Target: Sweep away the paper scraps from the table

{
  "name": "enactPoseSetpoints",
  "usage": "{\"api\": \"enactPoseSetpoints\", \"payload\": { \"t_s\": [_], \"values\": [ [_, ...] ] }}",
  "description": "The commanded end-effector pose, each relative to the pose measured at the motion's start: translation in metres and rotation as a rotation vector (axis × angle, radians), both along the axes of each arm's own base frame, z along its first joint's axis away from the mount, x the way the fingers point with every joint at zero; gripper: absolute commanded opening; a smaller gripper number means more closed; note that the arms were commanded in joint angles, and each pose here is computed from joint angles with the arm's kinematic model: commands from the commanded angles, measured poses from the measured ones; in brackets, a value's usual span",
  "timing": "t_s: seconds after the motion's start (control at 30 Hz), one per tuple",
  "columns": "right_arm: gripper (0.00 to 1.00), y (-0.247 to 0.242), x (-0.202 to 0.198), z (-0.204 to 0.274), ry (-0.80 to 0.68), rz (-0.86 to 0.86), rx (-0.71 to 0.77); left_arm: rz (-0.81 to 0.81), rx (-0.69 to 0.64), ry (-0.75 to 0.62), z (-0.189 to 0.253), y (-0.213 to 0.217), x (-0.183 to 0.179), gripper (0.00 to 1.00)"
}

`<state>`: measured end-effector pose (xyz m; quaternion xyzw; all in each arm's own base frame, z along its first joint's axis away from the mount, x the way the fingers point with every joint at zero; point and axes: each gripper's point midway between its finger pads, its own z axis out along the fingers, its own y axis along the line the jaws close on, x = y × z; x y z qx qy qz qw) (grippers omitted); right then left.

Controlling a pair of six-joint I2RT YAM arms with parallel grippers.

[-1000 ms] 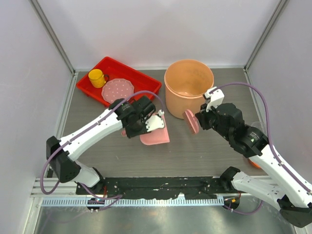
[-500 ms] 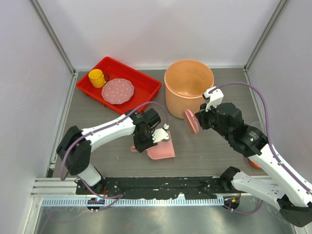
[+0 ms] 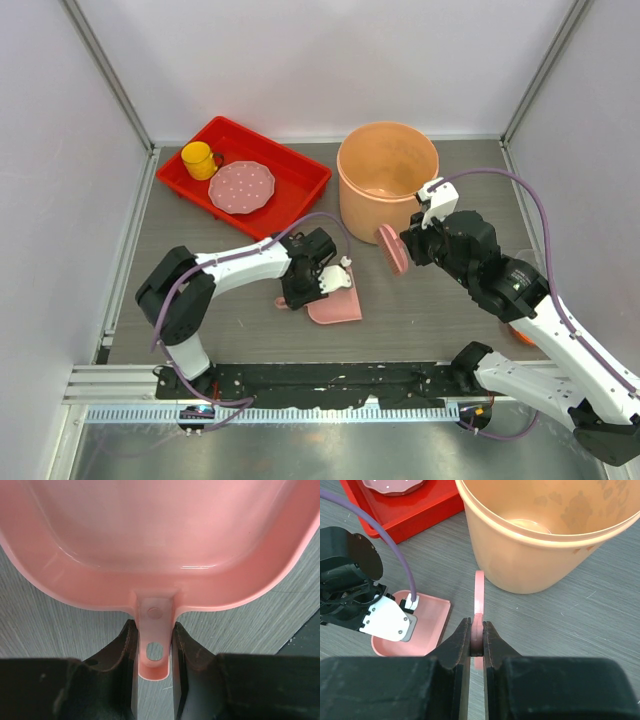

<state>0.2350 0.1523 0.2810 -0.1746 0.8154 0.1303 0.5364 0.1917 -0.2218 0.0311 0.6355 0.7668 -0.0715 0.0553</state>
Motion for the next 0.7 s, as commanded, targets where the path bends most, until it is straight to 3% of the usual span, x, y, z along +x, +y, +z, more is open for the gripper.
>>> {"api": "enactPoseSetpoints", "payload": {
  "t_s": [0.0, 0.03, 0.23, 0.47, 0.67],
  "values": [
    [0.01, 0.006, 0.003, 0.017, -0.054, 0.020, 0.033, -0.006, -0.005, -0.008, -0.007, -0.002, 0.004, 0.28],
    [0.01, 0.007, 0.003, 0.016, -0.053, 0.026, 0.035, -0.007, -0.007, -0.008, -0.006, -0.003, 0.003, 0.35],
    [0.01, 0.023, 0.002, 0.008, -0.030, 0.079, 0.079, -0.034, -0.064, -0.071, 0.033, -0.010, 0.012, 0.53],
    [0.01, 0.031, -0.001, -0.010, -0.013, 0.073, 0.016, -0.013, -0.176, -0.077, 0.094, -0.005, 0.012, 0.60],
    [0.01, 0.055, -0.013, -0.027, 0.028, 0.091, -0.095, 0.253, -0.229, -0.155, 0.119, 0.041, 0.058, 0.62]
  ]
}}
